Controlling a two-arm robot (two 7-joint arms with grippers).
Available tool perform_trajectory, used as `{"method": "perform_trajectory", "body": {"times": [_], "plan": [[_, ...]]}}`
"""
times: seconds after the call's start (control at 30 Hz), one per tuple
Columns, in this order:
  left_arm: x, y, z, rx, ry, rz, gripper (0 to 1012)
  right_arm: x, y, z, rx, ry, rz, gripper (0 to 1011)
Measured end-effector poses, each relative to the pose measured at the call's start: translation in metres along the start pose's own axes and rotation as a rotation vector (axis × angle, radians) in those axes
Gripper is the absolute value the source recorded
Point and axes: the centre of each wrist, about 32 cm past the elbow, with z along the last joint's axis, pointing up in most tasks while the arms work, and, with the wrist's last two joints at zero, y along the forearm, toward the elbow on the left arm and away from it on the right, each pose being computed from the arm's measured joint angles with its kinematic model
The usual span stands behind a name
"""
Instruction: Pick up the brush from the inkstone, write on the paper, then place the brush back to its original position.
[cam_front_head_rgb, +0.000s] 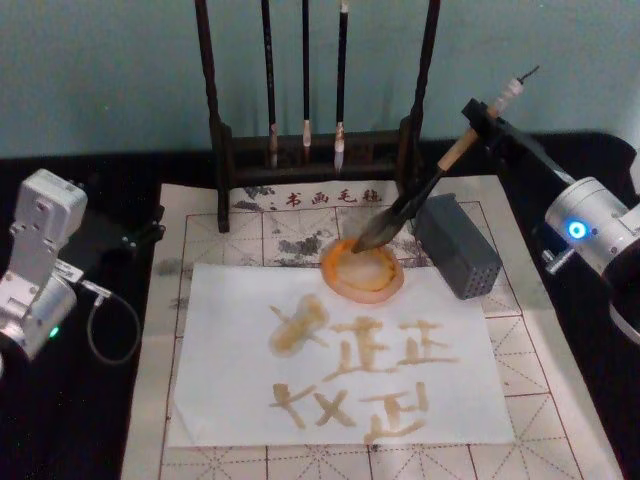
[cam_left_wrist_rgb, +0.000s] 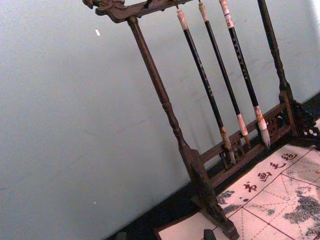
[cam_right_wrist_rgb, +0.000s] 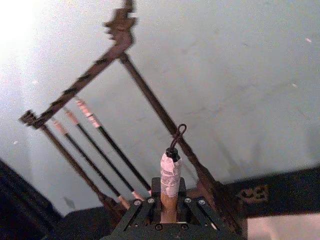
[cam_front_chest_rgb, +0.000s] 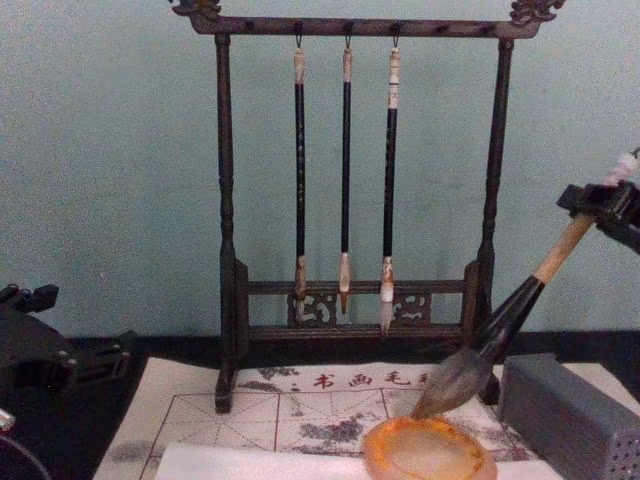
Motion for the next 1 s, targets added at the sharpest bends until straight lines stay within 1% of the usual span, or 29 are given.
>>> {"method": "perform_trajectory", "body": {"times": [0.03,0.07,0.13,0.17,0.23,0.27,0.33,0.37,0.47,0.5,0.57,0.6,0.77,0.8,1.0], "plan": [[0.0,0.0,0.0,0.0,0.0,0.0,1001,0.0,0.0,0.0,0.0,0.0,0.0,187],[0.0,0.0,0.0,0.0,0.0,0.0,1001,0.0,-0.003,0.002,0.002,-0.022,0.023,187],[0.0,0.0,0.0,0.0,0.0,0.0,1001,0.0,-0.005,0.004,0.006,-0.047,0.047,187],[0.0,0.0,0.0,0.0,0.0,0.0,1001,0.001,-0.008,0.006,0.009,-0.073,0.069,187],[0.0,0.0,0.0,0.0,0.0,0.0,1001,0.001,-0.012,0.007,0.013,-0.103,0.093,187],[0.0,0.0,0.0,0.0,0.0,0.0,1001,0.002,-0.015,0.009,0.016,-0.133,0.119,187],[0.0,0.0,0.0,0.0,0.0,0.0,1001,0.002,-0.019,0.01,0.018,-0.167,0.146,187],[0.0,0.0,0.0,0.0,0.0,0.0,1001,0.003,-0.023,0.011,0.02,-0.2,0.172,187],[0.0,0.0,0.0,0.0,0.0,0.0,1001,0.003,-0.028,0.013,0.02,-0.24,0.209,187],[0.0,0.0,0.0,0.0,0.0,0.0,1001,0.004,-0.032,0.014,0.021,-0.268,0.238,187],[0.0,0.0,0.0,0.0,0.0,0.0,1001,0.005,-0.036,0.015,0.021,-0.293,0.266,187],[0.0,0.0,0.0,0.0,0.0,0.0,1001,0.006,-0.04,0.017,0.021,-0.315,0.29,187],[0.0,0.0,0.0,0.0,0.0,0.0,1001,0.008,-0.053,0.02,0.014,-0.372,0.357,187],[0.0,0.0,0.0,0.0,0.0,0.0,1001,0.008,-0.058,0.02,0.01,-0.391,0.375,187],[0.0,0.0,0.0,0.0,0.0,0.0,1001,0.01,-0.073,0.019,0.003,-0.446,0.414,187]]}}
